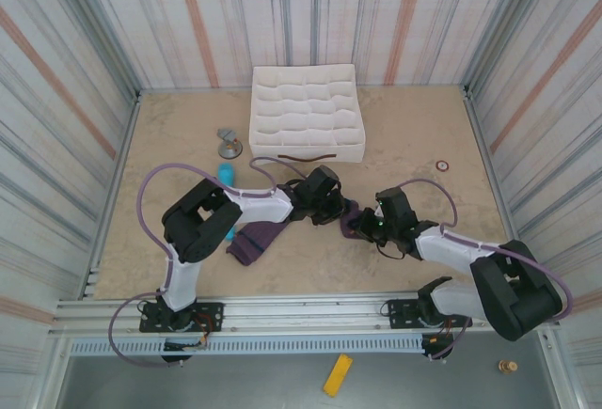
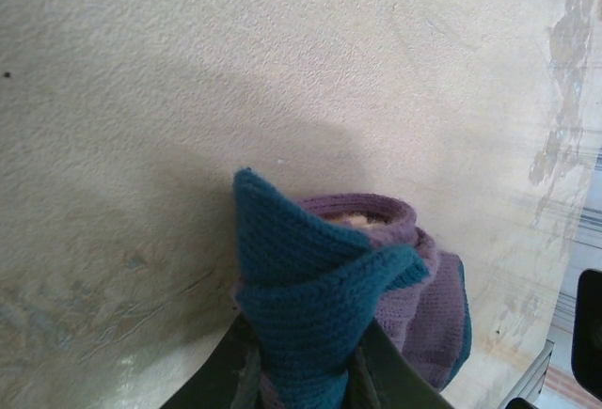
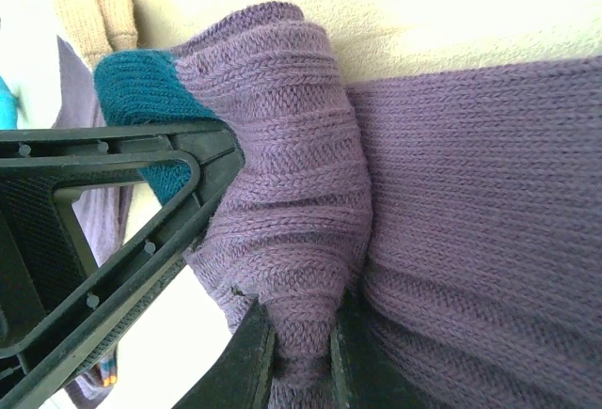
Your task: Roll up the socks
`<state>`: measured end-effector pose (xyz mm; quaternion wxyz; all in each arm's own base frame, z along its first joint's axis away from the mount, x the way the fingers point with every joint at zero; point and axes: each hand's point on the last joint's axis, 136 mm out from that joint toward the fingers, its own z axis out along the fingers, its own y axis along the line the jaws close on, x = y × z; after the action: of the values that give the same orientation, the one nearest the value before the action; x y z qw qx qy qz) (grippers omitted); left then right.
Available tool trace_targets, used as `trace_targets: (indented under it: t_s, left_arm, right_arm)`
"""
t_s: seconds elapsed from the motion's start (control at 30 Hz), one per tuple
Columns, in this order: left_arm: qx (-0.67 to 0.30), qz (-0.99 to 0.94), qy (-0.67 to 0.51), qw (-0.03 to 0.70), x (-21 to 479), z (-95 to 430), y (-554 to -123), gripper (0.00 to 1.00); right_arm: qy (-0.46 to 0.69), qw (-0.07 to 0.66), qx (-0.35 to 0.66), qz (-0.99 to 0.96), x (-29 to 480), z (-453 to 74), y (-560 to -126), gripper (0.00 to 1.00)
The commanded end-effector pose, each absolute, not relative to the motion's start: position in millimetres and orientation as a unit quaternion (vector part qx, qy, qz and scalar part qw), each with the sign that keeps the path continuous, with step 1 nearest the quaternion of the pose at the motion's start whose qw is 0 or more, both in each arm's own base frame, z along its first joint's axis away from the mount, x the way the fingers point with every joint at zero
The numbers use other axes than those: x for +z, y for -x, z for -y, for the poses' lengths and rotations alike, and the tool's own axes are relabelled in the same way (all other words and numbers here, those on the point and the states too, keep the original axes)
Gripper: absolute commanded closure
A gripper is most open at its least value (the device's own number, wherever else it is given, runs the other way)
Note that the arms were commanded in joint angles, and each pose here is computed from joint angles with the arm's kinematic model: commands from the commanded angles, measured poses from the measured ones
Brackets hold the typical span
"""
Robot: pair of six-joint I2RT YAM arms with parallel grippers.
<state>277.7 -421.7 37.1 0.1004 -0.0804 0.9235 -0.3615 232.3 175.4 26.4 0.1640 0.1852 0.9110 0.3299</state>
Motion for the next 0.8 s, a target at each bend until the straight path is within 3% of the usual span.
trace_targets:
  t_s: [0.0,0.17,0.37,0.53,0.77]
  left_arm:
    - [-0.329,-0.938,0.072,0.080,18,414,-264,1.00]
    - [-0.339,-0.935,0.063,0.080,22,412,-266,1.00]
    - [-0.360,-0.930,0.028,0.069,28,414,-267,1.00]
    - [-0.364,-0.929,0.007,0.069,32,415,-264,1.00]
    - [-0.386,-0.920,-0.028,0.066,38,422,-260,1.00]
  right_arm:
    - [-0.218,0.034,0.186,-0.958,-38,-124,-153,0.91]
    - [-0.180,0.077,0.216,-0.957,-6,-133,-170,0.59]
    - [-0.154,0.123,0.216,-0.956,39,-131,-182,0.40]
    - [-0.160,0.137,0.202,-0.956,62,-123,-186,0.35]
    - [-0.233,0.099,0.160,-0.954,38,-91,-180,0.36]
